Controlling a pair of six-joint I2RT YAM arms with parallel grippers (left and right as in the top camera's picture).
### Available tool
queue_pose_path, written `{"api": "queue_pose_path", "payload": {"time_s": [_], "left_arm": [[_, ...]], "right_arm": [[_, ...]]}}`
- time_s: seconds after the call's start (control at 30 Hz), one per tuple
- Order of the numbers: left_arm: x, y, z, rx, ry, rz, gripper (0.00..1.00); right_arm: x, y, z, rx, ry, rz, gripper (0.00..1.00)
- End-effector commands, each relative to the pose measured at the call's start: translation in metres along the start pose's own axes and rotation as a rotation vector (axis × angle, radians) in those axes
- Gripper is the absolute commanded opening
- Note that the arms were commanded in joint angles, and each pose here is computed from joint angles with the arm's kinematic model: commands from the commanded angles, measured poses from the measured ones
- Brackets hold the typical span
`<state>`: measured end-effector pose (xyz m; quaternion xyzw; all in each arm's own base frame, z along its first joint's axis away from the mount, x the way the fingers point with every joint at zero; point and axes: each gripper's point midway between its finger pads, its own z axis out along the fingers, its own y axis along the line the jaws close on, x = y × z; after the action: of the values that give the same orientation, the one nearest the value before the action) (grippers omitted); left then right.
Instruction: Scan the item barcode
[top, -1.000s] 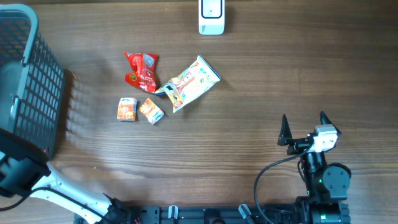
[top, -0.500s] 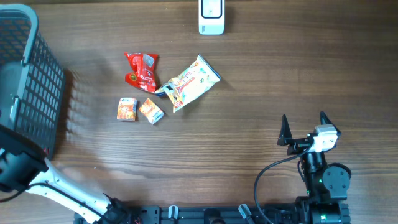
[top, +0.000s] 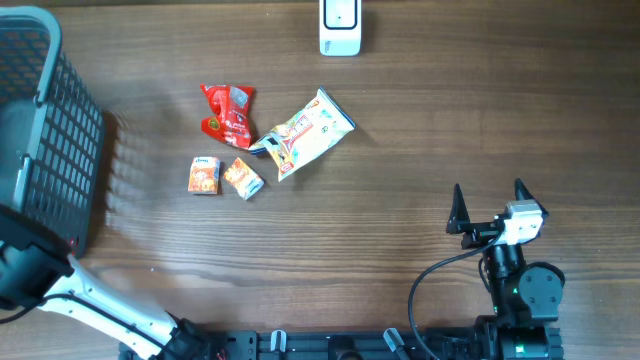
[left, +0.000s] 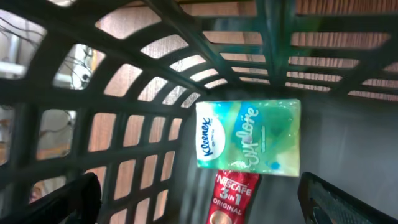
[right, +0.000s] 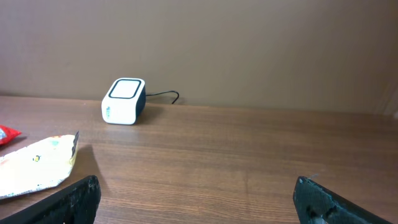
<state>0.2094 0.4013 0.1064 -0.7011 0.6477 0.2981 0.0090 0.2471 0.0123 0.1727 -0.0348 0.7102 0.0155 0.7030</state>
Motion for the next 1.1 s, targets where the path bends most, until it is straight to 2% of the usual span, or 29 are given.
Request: {"api": "queue_pose_path", "payload": {"time_s": [0.0,0.17,0.7,0.9,0.97,1.07], "left_arm": [[0.02,-0.013,0.028,0.044,0.127,0.009,0.97],[0.021,-0.02,0.036,0.068,0.138,0.071,0.96],[0.017,-0.022,0.035,0.077,0.126,0.067,0.95],[0.01,-0.015,0.022,0.091,0.105,0.052,0.95],[0.008,-0.012,0.013,0.105,0.101,0.045,0.95],[0.017,-0.021,0.003,0.197,0.151,0.12,0.93]], "right_arm": [[-0.001,-0.001,0.0,0.01,-0.007,0.008,1.0],[-0.001,-0.001,0.0,0.01,-0.007,0.008,1.0],[-0.001,-0.001,0.0,0.01,-0.007,0.008,1.0],[-0.001,-0.001,0.0,0.01,-0.007,0.008,1.0],[-0.001,-0.001,0.0,0.01,-0.007,0.008,1.0],[-0.001,-0.001,0.0,0.01,-0.007,0.008,1.0]]}}
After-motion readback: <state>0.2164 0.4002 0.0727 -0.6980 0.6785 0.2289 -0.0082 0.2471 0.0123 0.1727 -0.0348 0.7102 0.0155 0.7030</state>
